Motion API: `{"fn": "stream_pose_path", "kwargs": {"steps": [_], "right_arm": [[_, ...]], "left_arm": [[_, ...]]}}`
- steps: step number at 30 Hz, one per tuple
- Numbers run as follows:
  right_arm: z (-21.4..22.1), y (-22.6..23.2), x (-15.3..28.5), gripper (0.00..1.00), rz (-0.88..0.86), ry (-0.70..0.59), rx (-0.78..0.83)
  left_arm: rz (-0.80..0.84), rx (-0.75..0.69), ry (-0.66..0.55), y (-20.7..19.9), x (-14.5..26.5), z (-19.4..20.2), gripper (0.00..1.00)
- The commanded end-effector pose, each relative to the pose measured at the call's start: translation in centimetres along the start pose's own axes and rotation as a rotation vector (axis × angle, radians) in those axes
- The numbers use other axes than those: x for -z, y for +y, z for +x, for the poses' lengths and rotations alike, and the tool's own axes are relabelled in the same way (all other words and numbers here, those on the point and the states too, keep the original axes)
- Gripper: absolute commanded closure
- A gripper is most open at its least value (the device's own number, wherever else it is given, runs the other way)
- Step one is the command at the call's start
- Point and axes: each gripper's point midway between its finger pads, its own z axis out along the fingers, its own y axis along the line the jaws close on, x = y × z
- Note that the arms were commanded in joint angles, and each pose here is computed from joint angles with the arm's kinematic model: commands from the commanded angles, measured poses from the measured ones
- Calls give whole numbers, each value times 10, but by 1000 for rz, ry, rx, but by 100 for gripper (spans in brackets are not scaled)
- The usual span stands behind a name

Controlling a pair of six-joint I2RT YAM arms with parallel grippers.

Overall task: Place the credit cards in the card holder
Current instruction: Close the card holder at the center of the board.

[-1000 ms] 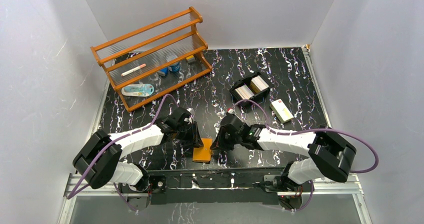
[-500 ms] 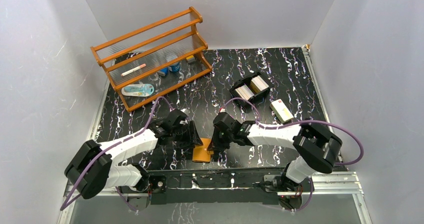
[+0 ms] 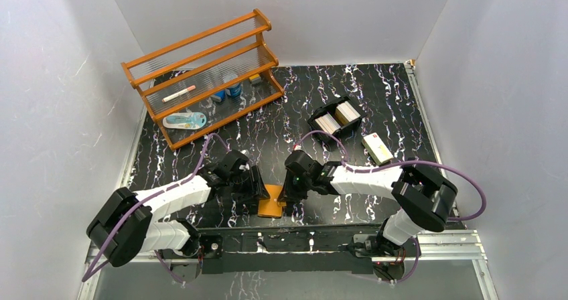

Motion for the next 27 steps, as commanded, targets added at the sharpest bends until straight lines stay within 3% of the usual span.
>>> {"fn": "stream_pose_path", "kwargs": {"steps": [1,9,27], "right_arm": [[-15,22,3,100,-29,-51,-7],[-23,24,1,100,-1,-73,-18],[-21,12,-13,100,67,-54,-34]], "left_arm": [[32,-16,42,1,-6,9,49],[86,-39,28,-6,-1,9,67],[96,-43,13,-10,0,6,66]]}}
